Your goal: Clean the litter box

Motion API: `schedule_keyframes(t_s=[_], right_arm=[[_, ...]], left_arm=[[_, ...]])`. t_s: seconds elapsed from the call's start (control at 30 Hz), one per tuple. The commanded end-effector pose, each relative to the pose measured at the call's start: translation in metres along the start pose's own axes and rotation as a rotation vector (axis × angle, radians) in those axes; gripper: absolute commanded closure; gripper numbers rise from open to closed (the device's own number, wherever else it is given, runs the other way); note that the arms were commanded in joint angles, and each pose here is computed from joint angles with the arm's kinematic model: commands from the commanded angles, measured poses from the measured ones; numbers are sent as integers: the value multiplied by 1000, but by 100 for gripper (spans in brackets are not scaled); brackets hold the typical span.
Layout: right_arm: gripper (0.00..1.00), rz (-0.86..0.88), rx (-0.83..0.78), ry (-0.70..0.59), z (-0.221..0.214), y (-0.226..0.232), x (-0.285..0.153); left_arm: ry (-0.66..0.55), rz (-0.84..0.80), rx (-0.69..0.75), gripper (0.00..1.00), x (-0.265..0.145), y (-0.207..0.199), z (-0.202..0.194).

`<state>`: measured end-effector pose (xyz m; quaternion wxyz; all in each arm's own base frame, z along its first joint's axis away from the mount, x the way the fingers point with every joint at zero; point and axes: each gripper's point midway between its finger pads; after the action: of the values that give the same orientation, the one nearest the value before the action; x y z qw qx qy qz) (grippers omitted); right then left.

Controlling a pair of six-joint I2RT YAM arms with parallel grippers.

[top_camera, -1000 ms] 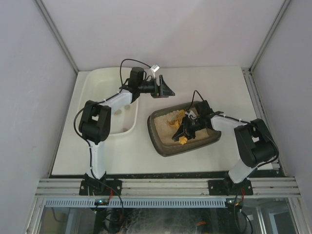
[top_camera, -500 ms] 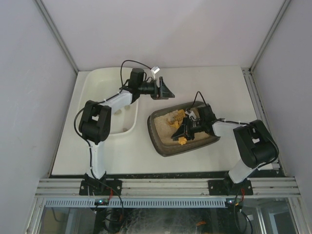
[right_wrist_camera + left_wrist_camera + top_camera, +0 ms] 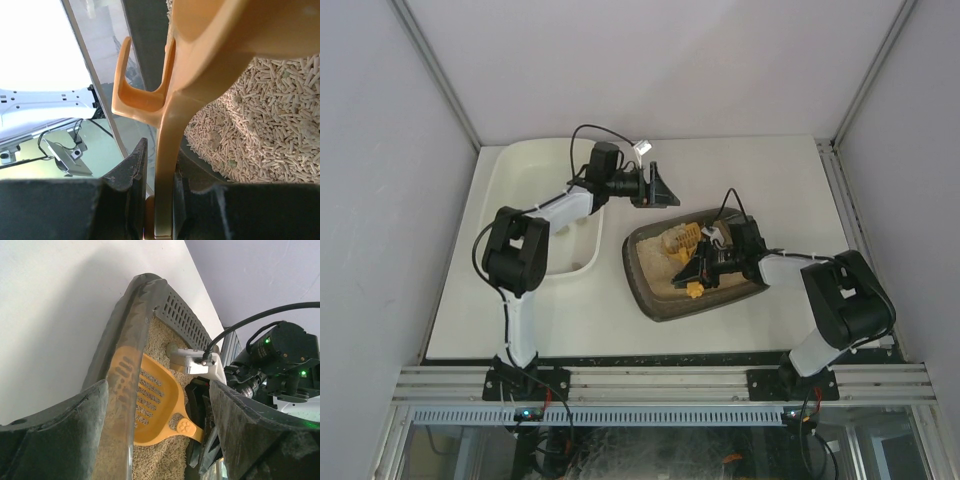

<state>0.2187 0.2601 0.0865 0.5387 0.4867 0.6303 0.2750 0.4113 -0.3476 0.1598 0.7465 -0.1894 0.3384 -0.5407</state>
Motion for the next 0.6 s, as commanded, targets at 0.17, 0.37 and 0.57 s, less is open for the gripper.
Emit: schedule_keyframes(t_s=[0.17,0.37,0.57], right_arm=[[100,-37,-138,-2,-20,-28,-2],[100,-28,-148,8,-29,-32,-3],[100,-20,-174,19,-32,-33,-3]], left_arm=[[-3,-5,64,15,-9,-16,0],[7,9,65,15,-9,-12,-5],[12,25,71,15,-10,-10,-5]])
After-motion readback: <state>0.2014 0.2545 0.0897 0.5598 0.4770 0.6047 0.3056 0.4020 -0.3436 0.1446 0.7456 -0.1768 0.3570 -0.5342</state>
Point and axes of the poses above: each gripper's point midway between its finger pads, its own x axis out along the fingers, its own y axis along the line the jaws close on, z = x × y, and after that the axes turned 13 degrees about x, right-handed
